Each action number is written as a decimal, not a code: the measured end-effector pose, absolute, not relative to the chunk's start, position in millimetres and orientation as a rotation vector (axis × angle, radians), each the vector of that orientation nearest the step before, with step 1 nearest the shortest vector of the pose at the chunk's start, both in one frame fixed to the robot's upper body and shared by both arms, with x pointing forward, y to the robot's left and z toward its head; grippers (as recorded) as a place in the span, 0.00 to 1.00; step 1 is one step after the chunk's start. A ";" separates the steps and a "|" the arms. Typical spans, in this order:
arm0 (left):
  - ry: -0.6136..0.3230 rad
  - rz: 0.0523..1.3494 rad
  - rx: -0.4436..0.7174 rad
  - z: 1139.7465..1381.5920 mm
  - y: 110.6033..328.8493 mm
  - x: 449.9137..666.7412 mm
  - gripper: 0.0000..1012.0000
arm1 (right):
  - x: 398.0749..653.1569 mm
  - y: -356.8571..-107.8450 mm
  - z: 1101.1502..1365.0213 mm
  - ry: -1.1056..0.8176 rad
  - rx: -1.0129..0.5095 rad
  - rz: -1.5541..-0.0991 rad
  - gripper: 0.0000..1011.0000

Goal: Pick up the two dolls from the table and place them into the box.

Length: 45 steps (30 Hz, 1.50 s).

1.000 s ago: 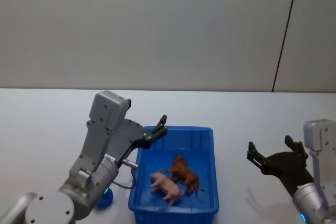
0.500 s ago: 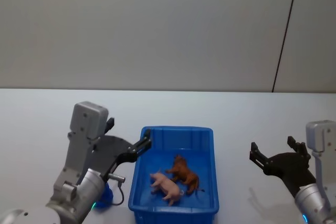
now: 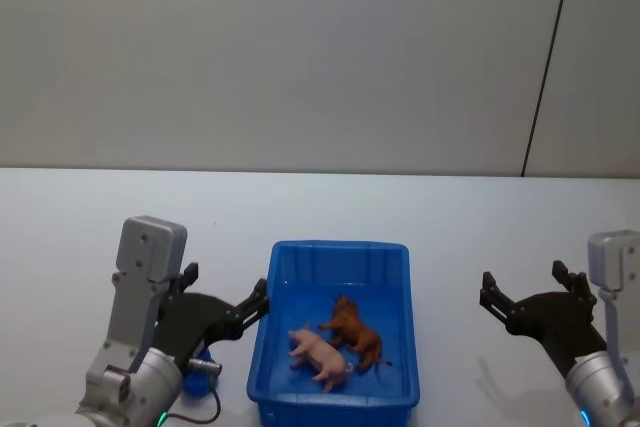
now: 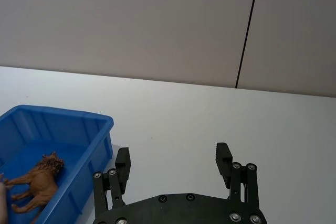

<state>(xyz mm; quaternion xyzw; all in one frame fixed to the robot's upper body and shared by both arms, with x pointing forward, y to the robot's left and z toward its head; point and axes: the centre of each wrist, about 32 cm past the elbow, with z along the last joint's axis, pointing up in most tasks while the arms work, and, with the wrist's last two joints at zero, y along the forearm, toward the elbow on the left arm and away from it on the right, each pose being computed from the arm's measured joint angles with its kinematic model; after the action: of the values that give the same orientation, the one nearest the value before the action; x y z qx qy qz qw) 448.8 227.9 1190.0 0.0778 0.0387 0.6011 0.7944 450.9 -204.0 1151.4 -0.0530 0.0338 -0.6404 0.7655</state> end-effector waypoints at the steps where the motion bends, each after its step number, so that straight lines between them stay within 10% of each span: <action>1: 0.089 1.293 0.173 1189.7 228.4 448.5 0.99 | 450.9 -204.0 1151.4 0.073 -0.115 -1.391 0.99; 45: 0.268 1.258 0.402 1170.4 276.5 451.7 0.99 | 450.7 -204.1 1151.3 0.074 -0.116 -1.391 0.99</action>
<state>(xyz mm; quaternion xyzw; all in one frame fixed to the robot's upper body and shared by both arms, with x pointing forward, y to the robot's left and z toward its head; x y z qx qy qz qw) 451.7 276.5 1170.4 0.1862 0.1243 0.5824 0.7815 450.7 -204.1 1151.3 -0.0532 0.0339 -0.6404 0.7654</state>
